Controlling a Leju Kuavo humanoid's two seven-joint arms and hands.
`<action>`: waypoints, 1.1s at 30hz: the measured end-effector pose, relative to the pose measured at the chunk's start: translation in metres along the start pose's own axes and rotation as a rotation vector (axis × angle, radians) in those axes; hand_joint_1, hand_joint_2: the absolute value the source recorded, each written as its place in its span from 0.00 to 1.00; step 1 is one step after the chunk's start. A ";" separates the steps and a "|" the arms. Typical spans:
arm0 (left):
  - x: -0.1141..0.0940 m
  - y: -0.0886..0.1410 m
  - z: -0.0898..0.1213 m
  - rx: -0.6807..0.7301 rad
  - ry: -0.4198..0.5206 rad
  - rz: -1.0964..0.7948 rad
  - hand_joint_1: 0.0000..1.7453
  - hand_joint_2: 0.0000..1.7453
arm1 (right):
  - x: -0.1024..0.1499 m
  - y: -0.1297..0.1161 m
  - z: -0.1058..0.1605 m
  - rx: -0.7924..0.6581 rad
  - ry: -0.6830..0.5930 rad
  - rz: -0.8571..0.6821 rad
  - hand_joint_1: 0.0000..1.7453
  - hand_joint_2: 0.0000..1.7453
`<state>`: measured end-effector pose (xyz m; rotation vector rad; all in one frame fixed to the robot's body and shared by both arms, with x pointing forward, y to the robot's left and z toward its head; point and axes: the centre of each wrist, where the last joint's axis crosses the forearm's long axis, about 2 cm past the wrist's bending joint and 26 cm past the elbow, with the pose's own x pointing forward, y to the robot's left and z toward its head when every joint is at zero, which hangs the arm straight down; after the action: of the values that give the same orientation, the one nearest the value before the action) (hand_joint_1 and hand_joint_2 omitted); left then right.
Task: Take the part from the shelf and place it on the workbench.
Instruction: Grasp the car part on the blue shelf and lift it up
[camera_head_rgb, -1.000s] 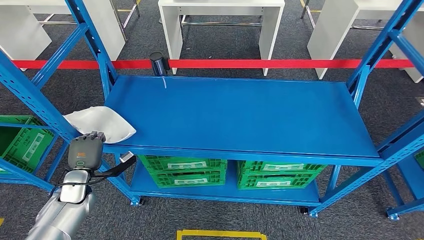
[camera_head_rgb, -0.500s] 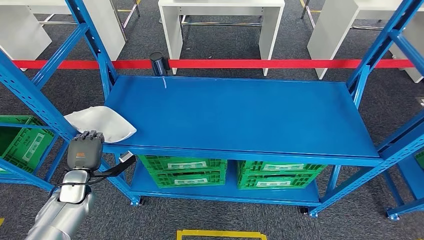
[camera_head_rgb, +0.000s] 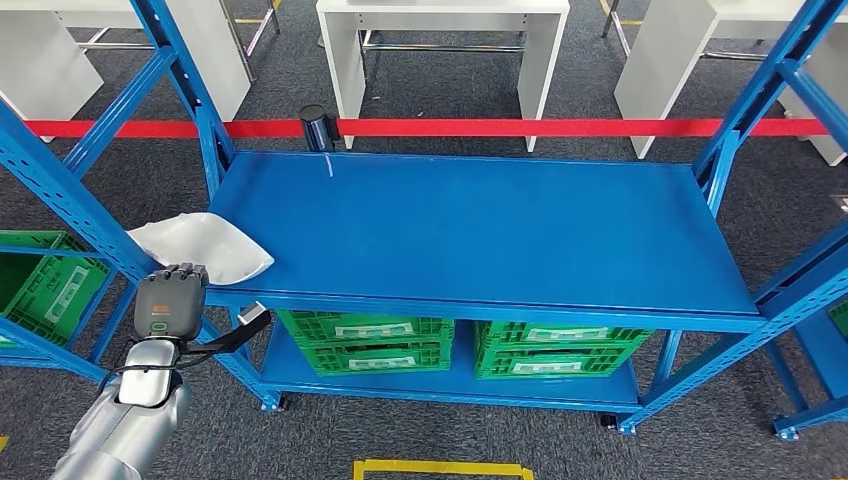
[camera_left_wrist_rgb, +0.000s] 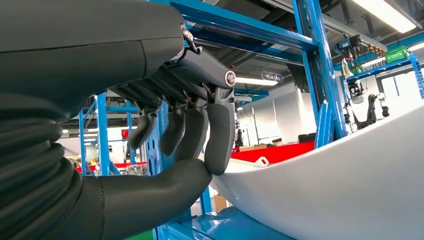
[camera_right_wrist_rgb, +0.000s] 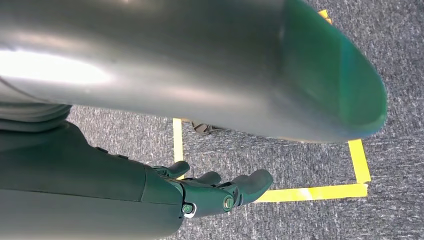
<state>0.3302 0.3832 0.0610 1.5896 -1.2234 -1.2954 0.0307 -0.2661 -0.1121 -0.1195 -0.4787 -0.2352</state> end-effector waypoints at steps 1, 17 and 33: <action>0.000 0.000 0.000 0.000 0.000 0.000 0.35 1.00 | 0.000 0.000 0.000 0.000 0.000 0.000 0.00 0.00; 0.000 0.001 -0.001 0.002 0.016 0.000 0.00 1.00 | 0.001 -0.004 -0.001 -0.006 -0.002 0.003 0.00 0.00; -0.001 0.002 -0.012 -0.011 0.021 -0.009 0.00 1.00 | 0.002 -0.013 -0.003 -0.016 -0.009 0.024 0.00 0.00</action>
<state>0.3417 0.3832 0.0657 1.5986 -1.1957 -1.2854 0.0308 -0.2791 -0.1126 -0.1419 -0.4837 -0.2151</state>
